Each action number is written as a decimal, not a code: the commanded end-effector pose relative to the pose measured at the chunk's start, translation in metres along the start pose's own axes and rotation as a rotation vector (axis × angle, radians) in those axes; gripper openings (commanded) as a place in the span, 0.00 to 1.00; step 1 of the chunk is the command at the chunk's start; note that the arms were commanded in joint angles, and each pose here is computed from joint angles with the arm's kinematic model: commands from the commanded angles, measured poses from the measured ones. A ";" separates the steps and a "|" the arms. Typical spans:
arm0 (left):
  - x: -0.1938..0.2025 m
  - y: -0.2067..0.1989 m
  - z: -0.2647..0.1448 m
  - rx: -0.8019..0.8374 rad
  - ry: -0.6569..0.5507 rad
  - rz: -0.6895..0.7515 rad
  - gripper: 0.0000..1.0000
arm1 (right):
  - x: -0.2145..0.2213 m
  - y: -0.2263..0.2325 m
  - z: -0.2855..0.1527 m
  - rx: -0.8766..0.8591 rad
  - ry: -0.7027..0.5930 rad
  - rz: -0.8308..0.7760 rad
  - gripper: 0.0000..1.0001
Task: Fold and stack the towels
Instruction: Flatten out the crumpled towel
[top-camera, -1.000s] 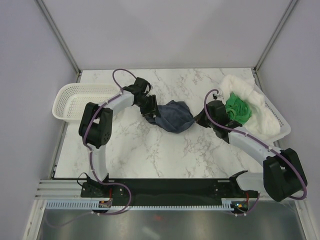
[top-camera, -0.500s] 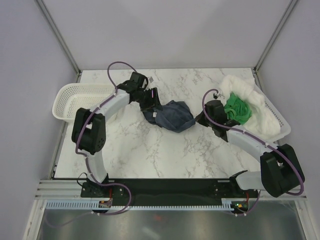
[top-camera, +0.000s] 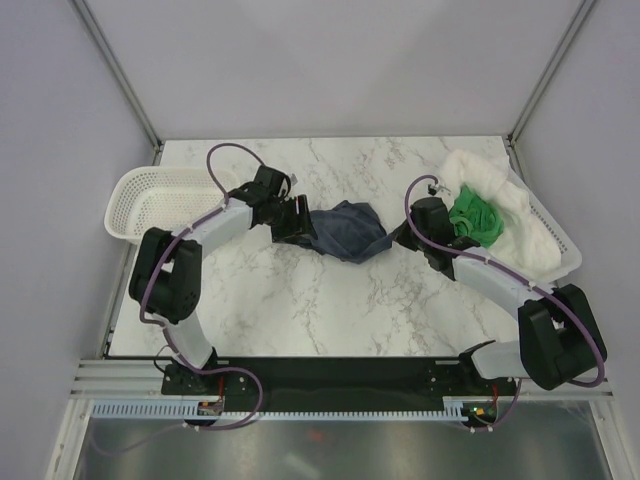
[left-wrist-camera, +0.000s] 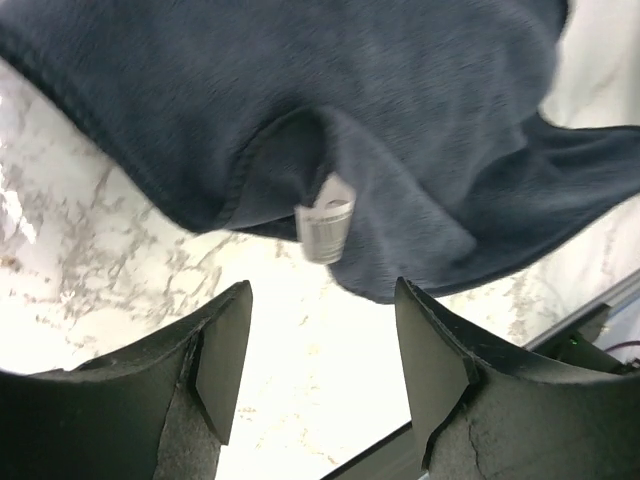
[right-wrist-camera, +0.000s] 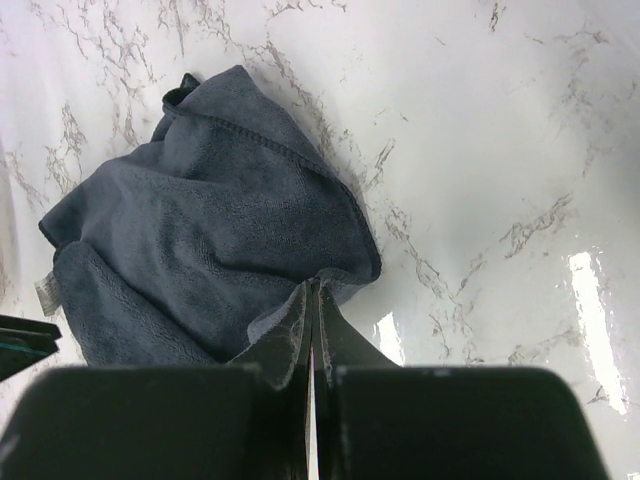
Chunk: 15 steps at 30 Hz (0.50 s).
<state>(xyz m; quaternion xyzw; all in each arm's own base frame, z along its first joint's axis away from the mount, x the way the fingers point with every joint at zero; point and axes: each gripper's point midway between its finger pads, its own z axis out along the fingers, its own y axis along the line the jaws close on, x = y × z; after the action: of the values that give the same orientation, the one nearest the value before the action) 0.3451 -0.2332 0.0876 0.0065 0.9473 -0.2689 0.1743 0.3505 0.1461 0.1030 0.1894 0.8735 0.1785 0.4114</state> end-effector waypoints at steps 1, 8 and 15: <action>-0.006 -0.014 -0.003 0.029 -0.093 0.005 0.68 | -0.023 0.013 0.000 -0.026 -0.061 0.003 0.00; -0.018 -0.033 0.014 0.157 -0.147 -0.024 0.73 | -0.021 0.015 0.001 -0.034 -0.052 0.007 0.00; -0.039 -0.053 0.006 0.201 -0.198 -0.014 0.72 | -0.016 0.011 0.003 -0.029 -0.038 0.001 0.00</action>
<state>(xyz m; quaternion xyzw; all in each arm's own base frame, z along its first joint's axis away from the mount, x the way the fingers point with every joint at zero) 0.3567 -0.2616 0.0890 -0.0105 0.9186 -0.3257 0.2234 0.3517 0.1465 0.1012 0.1895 0.8746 0.1783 0.4091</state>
